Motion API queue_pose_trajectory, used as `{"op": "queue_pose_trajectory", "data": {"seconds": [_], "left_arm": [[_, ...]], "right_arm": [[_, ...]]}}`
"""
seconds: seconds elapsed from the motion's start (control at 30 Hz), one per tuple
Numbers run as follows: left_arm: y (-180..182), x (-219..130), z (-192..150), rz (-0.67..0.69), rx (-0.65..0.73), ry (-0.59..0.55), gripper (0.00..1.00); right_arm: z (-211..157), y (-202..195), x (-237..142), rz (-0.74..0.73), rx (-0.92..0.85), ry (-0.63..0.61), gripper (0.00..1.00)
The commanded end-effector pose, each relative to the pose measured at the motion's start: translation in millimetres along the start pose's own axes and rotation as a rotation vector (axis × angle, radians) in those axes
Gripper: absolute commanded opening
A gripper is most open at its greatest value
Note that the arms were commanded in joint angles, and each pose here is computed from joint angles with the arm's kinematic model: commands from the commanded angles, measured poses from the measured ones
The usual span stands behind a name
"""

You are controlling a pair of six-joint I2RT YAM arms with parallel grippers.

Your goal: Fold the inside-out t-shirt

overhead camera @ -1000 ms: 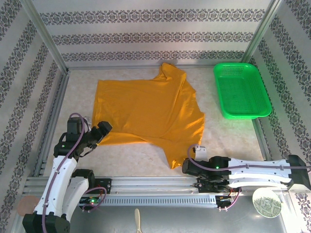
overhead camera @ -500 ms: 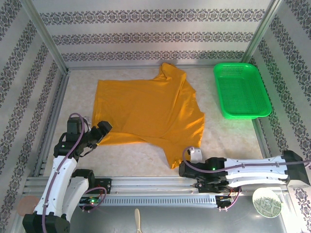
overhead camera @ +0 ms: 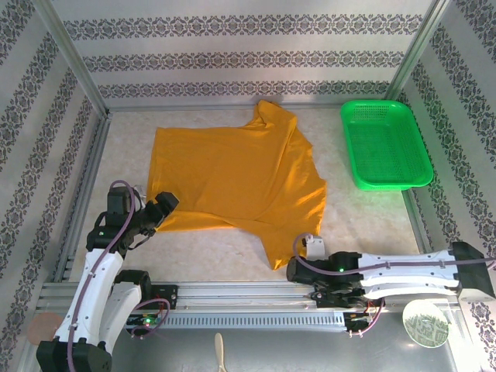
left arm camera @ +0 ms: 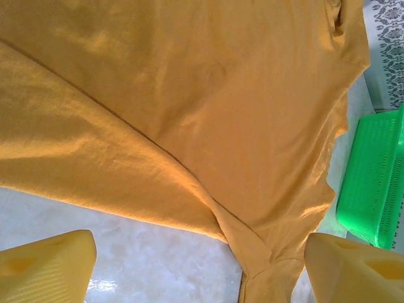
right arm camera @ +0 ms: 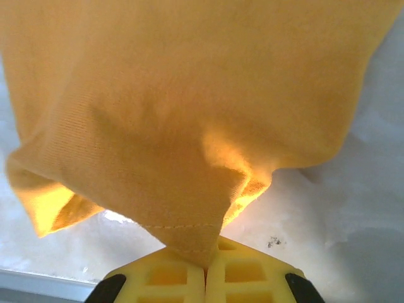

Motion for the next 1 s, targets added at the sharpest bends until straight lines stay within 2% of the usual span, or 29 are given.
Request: {"op": "queue_pose_trajectory", "data": {"seconds": [0.0,0.4,0.67,0.97], "left_arm": [[-2,2,-1,-0.014,0.003,0.0,0.86],[51,-3,-12,0.29,-0.063,-0.021,0.86],[80,16,-14,0.397,-0.116,-0.021,0.84],[85,26,27,0.468,-0.108,-0.041,0.79]], "right_arm": [[16,-11,-16,-0.024,0.029,-0.057,0.0],[55,-34,-64,-0.068,0.099,-0.214,0.0],[50,-44,-47,-0.037,0.16,-0.194,0.0],[40,-41,-32,-0.035,0.13,-0.148,0.0]]}}
Point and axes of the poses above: each hand's point on the last joint's axis, 136 mm out from that joint toward the fingers, its own x axis out along the fingers, its own y axis along the line the jaws close on, z = x × y, the point moved 3 cm from there along -x, back along the fingers, and after that the axes turned 14 degrees about x, right-handed, at the moved point
